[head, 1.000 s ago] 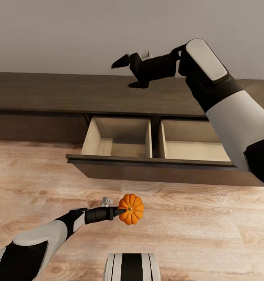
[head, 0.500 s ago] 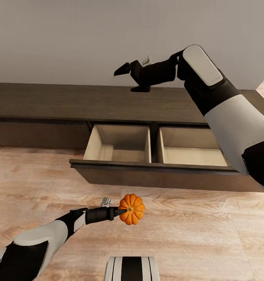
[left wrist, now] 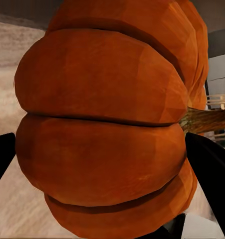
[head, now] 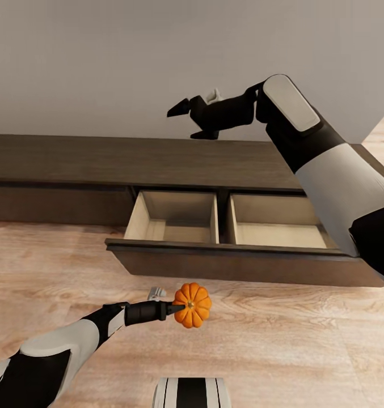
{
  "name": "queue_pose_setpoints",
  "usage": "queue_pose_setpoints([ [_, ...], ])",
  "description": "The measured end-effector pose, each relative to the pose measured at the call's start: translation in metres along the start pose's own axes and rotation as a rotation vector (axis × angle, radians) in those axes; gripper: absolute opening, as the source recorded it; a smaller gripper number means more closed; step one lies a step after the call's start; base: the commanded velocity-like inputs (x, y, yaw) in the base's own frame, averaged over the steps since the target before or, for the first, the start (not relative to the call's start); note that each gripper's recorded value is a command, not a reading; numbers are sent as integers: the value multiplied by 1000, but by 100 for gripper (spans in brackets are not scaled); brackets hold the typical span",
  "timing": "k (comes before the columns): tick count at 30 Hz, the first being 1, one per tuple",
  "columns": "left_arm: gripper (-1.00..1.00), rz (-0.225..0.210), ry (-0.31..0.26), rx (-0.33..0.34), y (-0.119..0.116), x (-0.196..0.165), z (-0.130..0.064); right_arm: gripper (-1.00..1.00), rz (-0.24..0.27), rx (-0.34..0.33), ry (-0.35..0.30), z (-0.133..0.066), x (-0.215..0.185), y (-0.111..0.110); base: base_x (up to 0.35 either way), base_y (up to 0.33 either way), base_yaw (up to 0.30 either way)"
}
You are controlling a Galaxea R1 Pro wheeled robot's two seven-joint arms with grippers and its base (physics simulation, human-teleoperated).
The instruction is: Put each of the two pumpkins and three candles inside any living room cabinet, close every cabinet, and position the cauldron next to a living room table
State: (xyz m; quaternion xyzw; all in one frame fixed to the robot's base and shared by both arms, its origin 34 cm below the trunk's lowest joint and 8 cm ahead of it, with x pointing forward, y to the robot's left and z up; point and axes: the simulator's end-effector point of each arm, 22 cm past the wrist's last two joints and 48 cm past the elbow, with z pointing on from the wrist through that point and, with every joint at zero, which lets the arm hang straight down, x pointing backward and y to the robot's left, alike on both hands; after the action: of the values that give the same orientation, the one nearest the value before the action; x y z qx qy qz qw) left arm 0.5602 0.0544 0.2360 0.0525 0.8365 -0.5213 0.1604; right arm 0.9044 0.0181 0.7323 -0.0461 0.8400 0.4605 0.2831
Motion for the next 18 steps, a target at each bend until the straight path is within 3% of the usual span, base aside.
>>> queue_pose_setpoints([
  [6, -100, -14, 11, 13, -14, -5, 2, 100, -26, 22, -12, -9, -2, 7, 0, 0, 0],
  [15, -100, 19, 3, 26, -33, -17, 1, 100, -66, 36, -36, -25, -10, 28, 0, 0, 0],
  [18, -100, 29, 25, 26, -38, -16, 0, 100, -75, 35, -43, -31, -12, 36, 0, 0, 0],
])
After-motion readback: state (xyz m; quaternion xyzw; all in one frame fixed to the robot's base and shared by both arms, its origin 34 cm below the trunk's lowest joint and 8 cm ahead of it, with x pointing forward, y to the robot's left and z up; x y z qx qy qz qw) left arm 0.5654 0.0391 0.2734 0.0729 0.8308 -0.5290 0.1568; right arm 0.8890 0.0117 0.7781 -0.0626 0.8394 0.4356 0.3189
